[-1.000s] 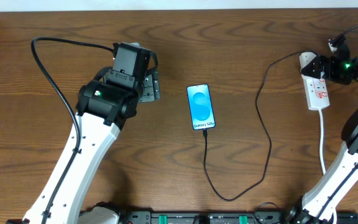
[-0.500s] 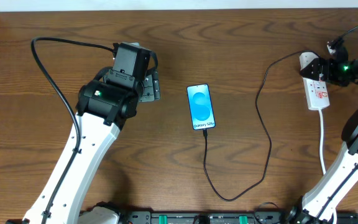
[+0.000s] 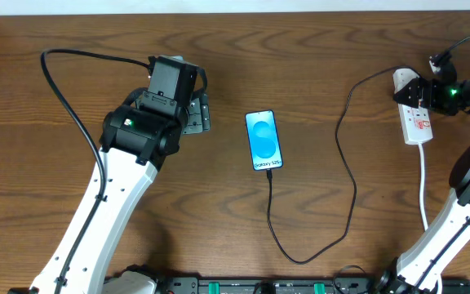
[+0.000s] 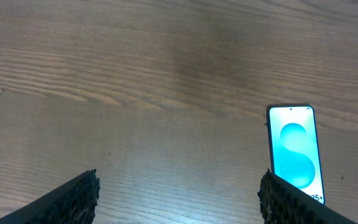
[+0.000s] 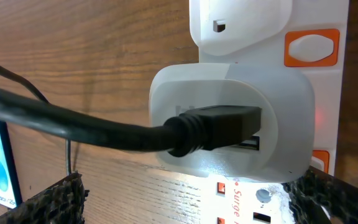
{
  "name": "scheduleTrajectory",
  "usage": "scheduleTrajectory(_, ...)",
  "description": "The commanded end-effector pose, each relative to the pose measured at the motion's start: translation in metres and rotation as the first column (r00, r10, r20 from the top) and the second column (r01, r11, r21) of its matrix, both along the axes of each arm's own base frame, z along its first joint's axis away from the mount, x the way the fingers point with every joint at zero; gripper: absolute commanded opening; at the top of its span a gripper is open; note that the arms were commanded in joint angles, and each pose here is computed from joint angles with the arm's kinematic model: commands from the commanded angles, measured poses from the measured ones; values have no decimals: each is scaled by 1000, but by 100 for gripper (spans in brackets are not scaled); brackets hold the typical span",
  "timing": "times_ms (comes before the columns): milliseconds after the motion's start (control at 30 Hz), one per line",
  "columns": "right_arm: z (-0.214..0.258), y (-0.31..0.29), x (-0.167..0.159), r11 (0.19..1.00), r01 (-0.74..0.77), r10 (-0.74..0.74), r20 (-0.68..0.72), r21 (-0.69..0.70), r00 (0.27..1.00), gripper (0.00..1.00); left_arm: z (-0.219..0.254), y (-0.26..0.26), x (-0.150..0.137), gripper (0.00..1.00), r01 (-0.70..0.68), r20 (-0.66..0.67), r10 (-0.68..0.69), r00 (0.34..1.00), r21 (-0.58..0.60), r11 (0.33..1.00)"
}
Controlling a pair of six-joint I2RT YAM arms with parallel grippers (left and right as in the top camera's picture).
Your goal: Plug charger to phone and switch on socket
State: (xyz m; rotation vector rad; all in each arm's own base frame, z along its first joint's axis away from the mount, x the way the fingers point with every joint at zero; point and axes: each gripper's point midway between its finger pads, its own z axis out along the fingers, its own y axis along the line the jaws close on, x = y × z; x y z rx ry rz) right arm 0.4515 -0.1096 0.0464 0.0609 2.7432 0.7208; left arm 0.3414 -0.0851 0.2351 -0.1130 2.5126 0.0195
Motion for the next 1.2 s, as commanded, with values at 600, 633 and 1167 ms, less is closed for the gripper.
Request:
scheduleTrajectory(600, 108, -23, -15, 935, 308, -311, 11, -173, 950, 99, 4, 3, 1, 82, -1, 10, 1, 1000, 22, 1000)
scheduleTrajectory(633, 119, -22, -19, 935, 310, -311, 24, -174, 950, 99, 4, 3, 1, 82, -1, 10, 1, 1000, 22, 1000)
scheduleTrajectory(1167, 202, 13, -87, 935, 314, -311, 43, -163, 949, 99, 4, 3, 1, 82, -1, 10, 1, 1000, 22, 1000)
